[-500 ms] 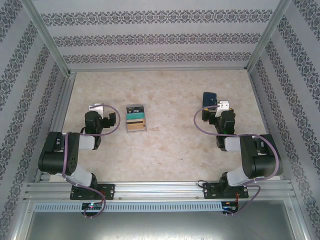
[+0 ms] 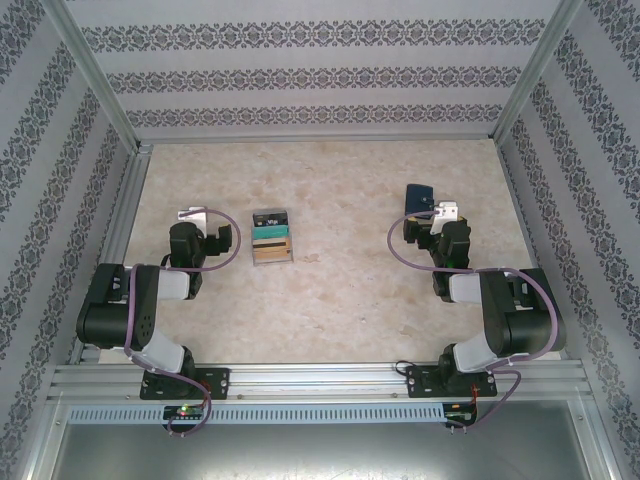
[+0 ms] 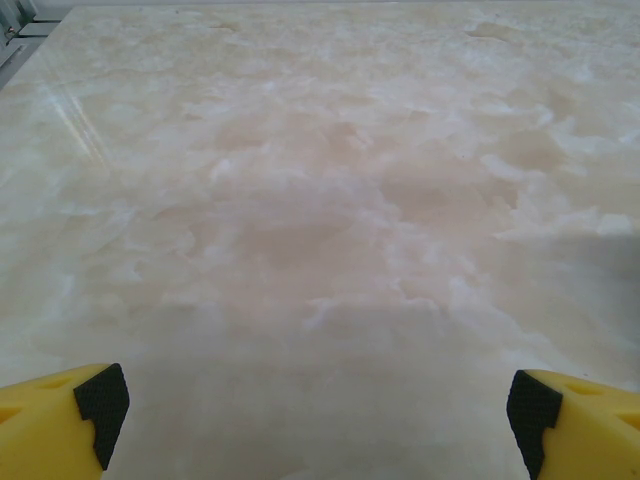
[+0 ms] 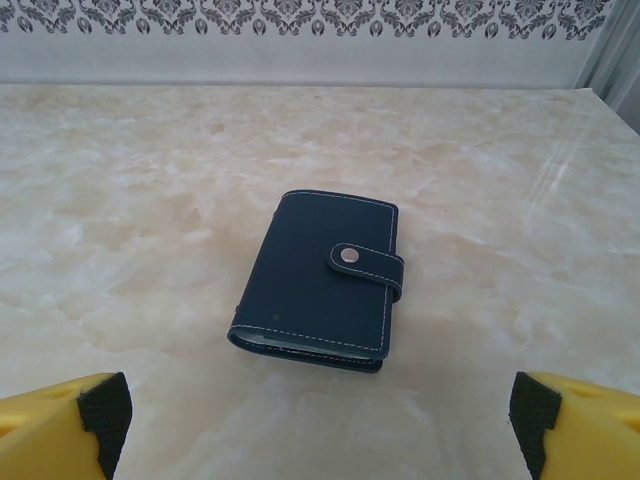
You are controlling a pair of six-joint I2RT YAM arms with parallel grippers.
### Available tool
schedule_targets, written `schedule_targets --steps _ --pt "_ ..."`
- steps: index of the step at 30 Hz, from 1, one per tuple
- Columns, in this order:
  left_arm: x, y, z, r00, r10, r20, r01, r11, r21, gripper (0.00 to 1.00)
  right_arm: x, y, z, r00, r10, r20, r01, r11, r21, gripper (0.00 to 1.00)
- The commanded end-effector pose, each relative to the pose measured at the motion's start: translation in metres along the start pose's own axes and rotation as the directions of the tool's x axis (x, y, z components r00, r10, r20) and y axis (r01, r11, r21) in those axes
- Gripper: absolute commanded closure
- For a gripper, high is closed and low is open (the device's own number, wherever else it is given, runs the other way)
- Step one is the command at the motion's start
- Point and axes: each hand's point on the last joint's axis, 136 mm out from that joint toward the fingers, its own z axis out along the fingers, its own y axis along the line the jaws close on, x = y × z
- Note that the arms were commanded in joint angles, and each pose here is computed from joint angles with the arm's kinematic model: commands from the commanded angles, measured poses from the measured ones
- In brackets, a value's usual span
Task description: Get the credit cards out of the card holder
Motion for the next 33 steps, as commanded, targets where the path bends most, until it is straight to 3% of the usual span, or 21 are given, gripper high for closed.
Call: schedule_targets --steps 1,9,13,16,18,22,23,25,28,33 --pt "-0.012 -0.004 0.001 0.999 0.015 0.047 -0.015 1.000 0.017 0.01 -0.008 0.001 0.004 1.000 -0.003 0.015 0.003 1.000 -0.015 0.02" --pt "-0.013 -0.006 0.000 0.999 0.017 0.048 -0.018 0.999 0.028 0.01 -0.008 0.000 0.004 1.000 0.005 0.014 -0.005 1.000 -0.018 0.02" --pt "-0.027 0.002 -0.002 1.000 0.007 -0.017 -0.007 1.000 -0.019 0.01 -0.011 0.000 0.002 1.000 0.008 0.021 -0.008 1.000 -0.015 0.02" --pt "-0.047 0.023 -0.014 0.995 -0.072 -0.073 0.061 0.987 -0.146 0.01 -0.026 -0.012 -0.006 0.999 0.025 0.032 -0.027 0.998 0.065 0.02" --pt "-0.065 0.024 -0.026 0.990 -0.118 -0.077 0.105 0.983 -0.153 0.01 -0.039 -0.022 -0.016 0.998 0.055 0.010 -0.055 0.991 0.125 0.02" --pt "-0.082 0.046 -0.056 0.926 -0.357 -0.121 0.303 0.897 -0.323 0.01 -0.068 -0.062 -0.042 0.929 0.362 0.080 -0.367 0.870 0.328 0.02" --pt "-0.084 0.045 -0.062 0.912 -0.374 -0.168 0.303 0.891 -0.337 0.01 -0.077 -0.060 -0.043 0.921 0.382 0.070 -0.385 0.874 0.296 0.02" --pt "-0.086 0.040 -0.069 0.889 -0.397 -0.229 0.312 0.890 -0.332 0.01 -0.095 -0.043 -0.039 0.934 0.357 0.020 -0.355 0.919 0.172 0.02" --pt "-0.087 0.022 -0.073 0.863 -0.422 -0.279 0.358 0.899 -0.251 0.01 -0.109 -0.046 -0.028 0.913 0.408 -0.005 -0.400 0.898 0.182 0.02" --pt "-0.096 -0.008 -0.084 0.848 -0.435 -0.304 0.427 0.899 -0.095 0.01 -0.102 -0.041 0.019 0.862 0.432 -0.263 -0.381 0.897 0.226 0.02"
